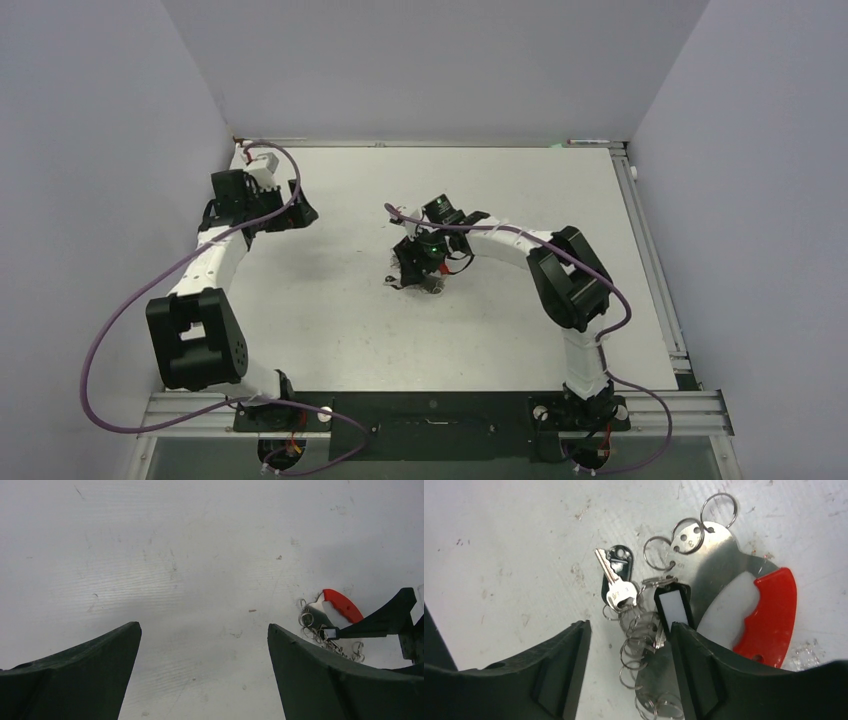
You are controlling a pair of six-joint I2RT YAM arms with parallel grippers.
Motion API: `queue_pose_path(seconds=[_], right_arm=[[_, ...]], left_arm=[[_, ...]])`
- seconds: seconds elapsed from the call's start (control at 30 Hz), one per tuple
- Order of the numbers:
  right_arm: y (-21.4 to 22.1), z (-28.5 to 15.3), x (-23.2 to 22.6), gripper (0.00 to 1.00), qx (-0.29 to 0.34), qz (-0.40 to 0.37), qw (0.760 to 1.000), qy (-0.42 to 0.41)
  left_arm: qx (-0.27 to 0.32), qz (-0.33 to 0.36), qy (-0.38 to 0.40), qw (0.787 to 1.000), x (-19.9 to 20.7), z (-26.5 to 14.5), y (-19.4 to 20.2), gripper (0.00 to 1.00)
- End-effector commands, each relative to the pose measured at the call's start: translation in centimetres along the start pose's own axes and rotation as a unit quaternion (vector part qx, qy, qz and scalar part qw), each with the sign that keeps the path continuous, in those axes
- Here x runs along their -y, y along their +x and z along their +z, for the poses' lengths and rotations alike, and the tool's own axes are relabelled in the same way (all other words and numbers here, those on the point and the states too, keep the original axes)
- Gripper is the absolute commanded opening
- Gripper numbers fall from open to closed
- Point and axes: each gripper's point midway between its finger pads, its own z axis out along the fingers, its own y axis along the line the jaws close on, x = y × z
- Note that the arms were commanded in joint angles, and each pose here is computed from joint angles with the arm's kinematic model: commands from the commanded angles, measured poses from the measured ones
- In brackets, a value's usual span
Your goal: Remove the keys from the keyring
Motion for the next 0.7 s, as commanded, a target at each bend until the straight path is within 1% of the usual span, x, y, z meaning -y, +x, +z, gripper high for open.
queue_pose_path(seconds=[0.0, 0.13, 0.2, 0.27, 0.3, 0.4, 0.5, 0.67], right_arm=[[-4.0, -5.6, -0.7, 0.65, 0.076, 0.005, 0.997, -0.022], [-4.3, -8.8, 2.7, 0.68, 0.117, 0.036, 0.992, 0.011], [-3.6, -10.0, 4.9, 0.68, 0.126, 0.056, 0.99, 0.031], [-2.7, -10.6, 6.2, 0.68, 0.126, 0.072, 0.988, 0.045], [-2.3, -10.8, 6.7, 0.68, 0.126, 0.078, 0.988, 0.05], [-1.3, -11.3, 7.7, 0.68, 0.131, 0.096, 0.985, 0.064], [-0.7, -11.8, 8.4, 0.68, 0.134, 0.105, 0.983, 0.075], [-0.3, -12.7, 9.6, 0.68, 0.143, 0.118, 0.978, 0.093]], left_arm=[[-0.025, 0.012, 0.052, 0.998, 3.2, 0.9, 0.5, 0.96], [-0.065, 0.059, 0.073, 0.993, 6.4, 2.4, 3.1, 0.96], [-0.082, 0.078, 0.101, 0.988, 8.5, 3.0, 4.1, 0.96], [-0.098, 0.084, 0.122, 0.984, 10.2, 3.7, 4.9, 1.0], [-0.106, 0.088, 0.128, 0.982, 11.0, 4.1, 5.2, 0.94], [-0.129, 0.112, 0.13, 0.977, 12.9, 5.6, 6.6, 0.85], [-0.149, 0.145, 0.113, 0.972, 14.4, 7.2, 8.1, 0.77], [-0.173, 0.189, 0.114, 0.96, 17.1, 8.5, 10.7, 0.66]])
